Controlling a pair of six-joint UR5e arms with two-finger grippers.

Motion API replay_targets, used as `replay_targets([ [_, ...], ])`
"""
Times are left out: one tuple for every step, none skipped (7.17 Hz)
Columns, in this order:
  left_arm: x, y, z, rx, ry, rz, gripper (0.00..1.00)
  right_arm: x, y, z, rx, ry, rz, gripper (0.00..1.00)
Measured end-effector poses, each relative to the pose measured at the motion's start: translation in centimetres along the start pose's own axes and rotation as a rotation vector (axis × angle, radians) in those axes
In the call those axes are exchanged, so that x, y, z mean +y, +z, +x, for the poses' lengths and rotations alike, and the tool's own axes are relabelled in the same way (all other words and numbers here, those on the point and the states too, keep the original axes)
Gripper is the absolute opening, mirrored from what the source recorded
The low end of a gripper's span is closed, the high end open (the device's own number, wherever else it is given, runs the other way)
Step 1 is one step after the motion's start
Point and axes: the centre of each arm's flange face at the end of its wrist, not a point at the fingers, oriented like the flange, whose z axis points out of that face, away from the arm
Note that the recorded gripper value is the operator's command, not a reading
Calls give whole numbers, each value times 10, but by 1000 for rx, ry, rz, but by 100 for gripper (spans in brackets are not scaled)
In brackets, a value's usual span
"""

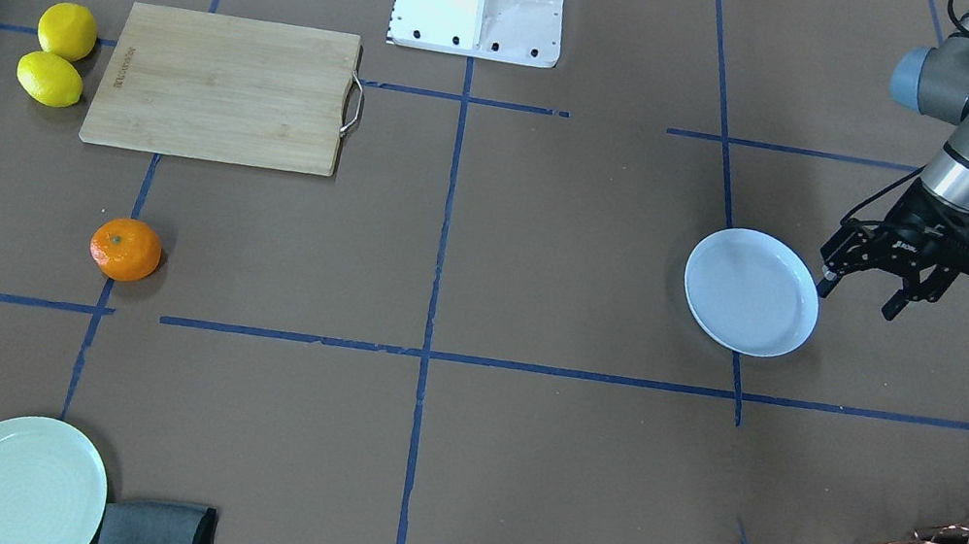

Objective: Pick orange to plate
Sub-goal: 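Reach the left gripper to the light blue plate and grip its rim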

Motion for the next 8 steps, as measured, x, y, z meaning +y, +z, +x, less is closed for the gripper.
replay_targets([
  [8,7,3,-9,-5,-7,85,0,0,0,0,-3,0,100],
  [13,12,5,-12,-5,-15,85,0,0,0,0,-3,0,100],
  [16,15,7,-11,-2,-21,85,0,1,1,0,-4,-1,100],
  [18,18,9,-10,0,-26,85,1,1,1,1,-4,-2,100],
  [19,23,11,-11,3,-31,79,1,1,1,1,-4,-2,100],
  [20,26,12,-10,4,-35,52,1,1,1,1,-3,-2,100],
  [22,29,12,-10,5,-38,5,1,1,1,1,-3,-2,100],
  [22,30,12,-10,6,-40,0,1,1,1,1,-3,-2,100],
])
